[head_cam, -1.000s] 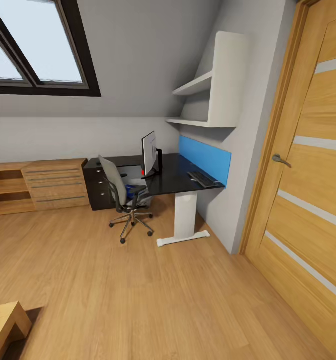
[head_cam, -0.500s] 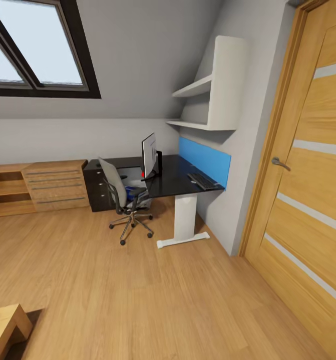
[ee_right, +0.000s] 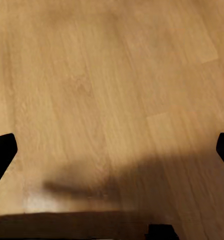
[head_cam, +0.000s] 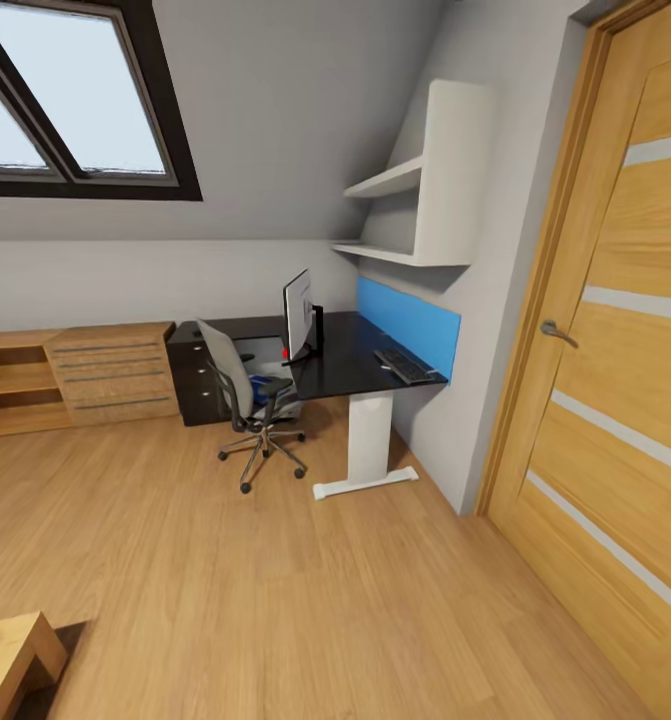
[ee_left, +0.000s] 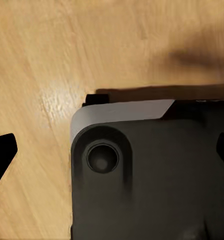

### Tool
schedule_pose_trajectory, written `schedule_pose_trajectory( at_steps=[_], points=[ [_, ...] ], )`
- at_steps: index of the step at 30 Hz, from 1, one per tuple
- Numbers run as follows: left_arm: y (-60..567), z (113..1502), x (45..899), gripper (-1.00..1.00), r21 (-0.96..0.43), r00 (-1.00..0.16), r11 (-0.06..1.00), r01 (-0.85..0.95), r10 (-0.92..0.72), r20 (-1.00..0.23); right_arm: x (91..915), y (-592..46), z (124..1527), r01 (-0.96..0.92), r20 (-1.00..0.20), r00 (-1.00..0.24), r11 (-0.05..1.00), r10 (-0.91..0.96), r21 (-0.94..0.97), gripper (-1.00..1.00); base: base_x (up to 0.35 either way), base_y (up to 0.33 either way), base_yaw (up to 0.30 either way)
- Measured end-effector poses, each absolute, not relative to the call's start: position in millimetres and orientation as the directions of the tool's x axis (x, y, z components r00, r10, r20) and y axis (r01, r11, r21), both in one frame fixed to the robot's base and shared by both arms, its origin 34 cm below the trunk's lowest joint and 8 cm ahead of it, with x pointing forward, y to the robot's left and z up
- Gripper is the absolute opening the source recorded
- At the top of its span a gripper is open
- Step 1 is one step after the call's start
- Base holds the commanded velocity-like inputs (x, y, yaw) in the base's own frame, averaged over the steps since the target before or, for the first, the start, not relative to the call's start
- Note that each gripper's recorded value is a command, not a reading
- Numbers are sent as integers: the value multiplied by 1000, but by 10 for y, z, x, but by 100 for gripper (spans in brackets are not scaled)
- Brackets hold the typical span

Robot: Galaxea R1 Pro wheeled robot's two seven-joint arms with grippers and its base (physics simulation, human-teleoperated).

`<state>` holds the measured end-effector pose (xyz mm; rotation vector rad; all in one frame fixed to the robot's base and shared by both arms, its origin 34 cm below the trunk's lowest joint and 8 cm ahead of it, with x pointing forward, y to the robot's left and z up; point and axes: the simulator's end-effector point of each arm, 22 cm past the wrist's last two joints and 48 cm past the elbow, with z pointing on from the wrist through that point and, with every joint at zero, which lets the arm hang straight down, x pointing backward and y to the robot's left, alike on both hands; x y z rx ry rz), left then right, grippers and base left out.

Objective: In the bedroom, organize the workspace by keeping the computer under the desk, ensuring the monitor is on the desk, placing the keyboard on the desk next to the monitor, placing the mouse on the desk next to the keyboard, moving the folder from the swivel chair onto the desk next to the mouse, stacking the notebook on top of the folder with the pen on top of the notebook, and positioning the swivel chair next to the desk.

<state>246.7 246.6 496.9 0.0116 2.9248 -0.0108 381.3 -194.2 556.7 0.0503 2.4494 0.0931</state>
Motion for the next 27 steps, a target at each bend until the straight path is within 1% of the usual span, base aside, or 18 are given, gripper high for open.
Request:
schedule_pose_trajectory(
  at_steps=[3, 6, 7, 8, 9, 11, 15, 16, 23, 27],
  points=[
    [2514, 5133, 2916, 100, 1, -952, 1000, 5, 5, -306, 4346, -1888, 5921, 30, -748, -659, 996, 82, 83, 100, 0, 0, 0],
    [2526, 5279, 3237, 100, 2, -930, 1000, -1, 0, -367, 4753, -1928, 6166, 51, -796, -598, 996, 89, 73, 100, 0, 0, 0],
    [2565, 5353, 3403, 100, -8, -916, 999, -43, -42, -398, 5003, -1991, 6305, 61, -822, -563, 996, 85, 61, 100, 0, 0, 0],
    [2592, 5374, 3418, 100, -13, -914, 998, -68, -68, -401, 5054, -2014, 6344, 64, -828, -555, 996, 83, 58, 100, 0, 0, 0],
    [2650, 5389, 3422, 100, -25, -907, 992, -125, -125, -403, 5093, -2062, 6374, 68, -832, -549, 996, 80, 51, 100, 0, 0, 0],
    [2714, 5430, 3443, 100, -40, -891, 982, -184, -184, -415, 5089, -2104, 6387, 71, -831, -551, 997, 76, 44, 100, 0, 0, 0],
    [2825, 5540, 3529, 100, -55, -842, 965, -258, -252, -476, 4985, -2131, 6347, 72, -814, -576, 997, 71, 36, 100, 0, 0, 0],
    [2868, 5560, 3543, 100, -57, -819, 959, -277, -267, -509, 4925, -2127, 6297, 71, -805, -589, 997, 70, 34, 100, 0, 0, 0],
    [2988, 5656, 3551, 100, -48, -738, 951, -306, -268, -619, 4850, -2109, 6250, 63, -801, -595, 998, 63, 32, 100, 0, 0, 0],
    [3030, 5714, 3559, 100, -43, -702, 949, -311, -260, -662, 4853, -2111, 6264, 64, -807, -587, 997, 64, 32, 100, 0, 0, 6]
  ],
)
